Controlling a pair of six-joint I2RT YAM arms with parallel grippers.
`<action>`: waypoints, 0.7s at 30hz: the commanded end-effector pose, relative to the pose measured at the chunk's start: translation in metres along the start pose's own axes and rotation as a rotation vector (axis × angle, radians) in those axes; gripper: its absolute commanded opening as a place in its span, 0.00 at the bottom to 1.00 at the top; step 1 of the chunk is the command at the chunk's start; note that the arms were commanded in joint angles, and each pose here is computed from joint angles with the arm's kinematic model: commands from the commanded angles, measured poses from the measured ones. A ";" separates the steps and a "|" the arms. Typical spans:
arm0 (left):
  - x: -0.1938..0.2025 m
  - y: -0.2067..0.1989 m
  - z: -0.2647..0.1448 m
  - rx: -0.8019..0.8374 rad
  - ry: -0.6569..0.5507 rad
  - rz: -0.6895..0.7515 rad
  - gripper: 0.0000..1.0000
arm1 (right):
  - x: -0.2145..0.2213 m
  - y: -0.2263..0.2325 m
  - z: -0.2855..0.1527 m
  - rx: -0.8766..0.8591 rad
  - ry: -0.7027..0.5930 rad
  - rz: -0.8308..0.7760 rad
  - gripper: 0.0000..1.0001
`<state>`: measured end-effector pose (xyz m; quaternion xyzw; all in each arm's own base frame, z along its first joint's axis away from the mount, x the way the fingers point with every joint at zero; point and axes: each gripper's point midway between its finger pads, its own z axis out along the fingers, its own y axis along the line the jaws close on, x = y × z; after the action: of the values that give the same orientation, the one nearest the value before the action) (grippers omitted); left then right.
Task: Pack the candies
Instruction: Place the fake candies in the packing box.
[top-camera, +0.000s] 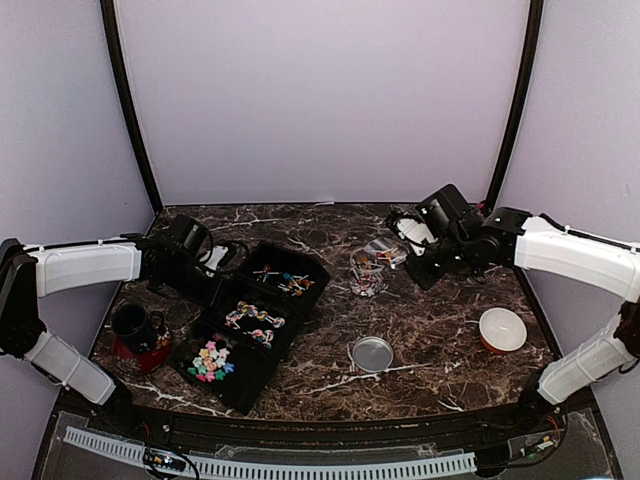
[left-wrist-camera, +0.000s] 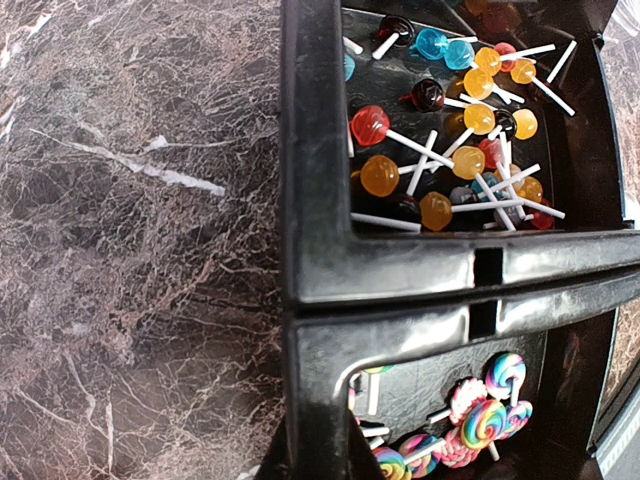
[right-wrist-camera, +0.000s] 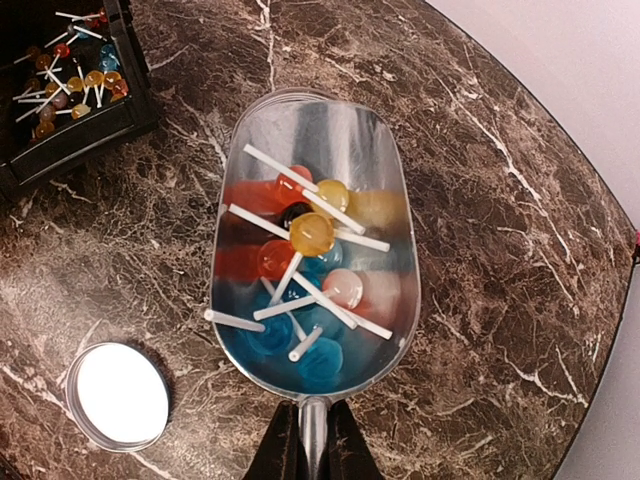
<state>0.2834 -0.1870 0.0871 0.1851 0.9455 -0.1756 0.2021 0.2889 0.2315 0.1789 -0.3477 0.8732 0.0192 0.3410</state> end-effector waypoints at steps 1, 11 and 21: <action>-0.022 -0.013 -0.018 0.057 -0.102 -0.001 0.00 | -0.017 -0.004 -0.007 -0.005 -0.013 0.023 0.00; -0.022 -0.013 -0.019 0.057 -0.103 -0.001 0.00 | -0.012 -0.002 -0.003 -0.011 0.084 0.026 0.00; -0.023 -0.013 -0.020 0.058 -0.107 0.001 0.00 | -0.001 -0.003 0.001 -0.002 0.160 0.025 0.00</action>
<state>0.2832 -0.1870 0.0870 0.1851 0.9456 -0.1757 0.2019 0.2857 0.2312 0.1690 -0.3525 0.8981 -0.0025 0.2630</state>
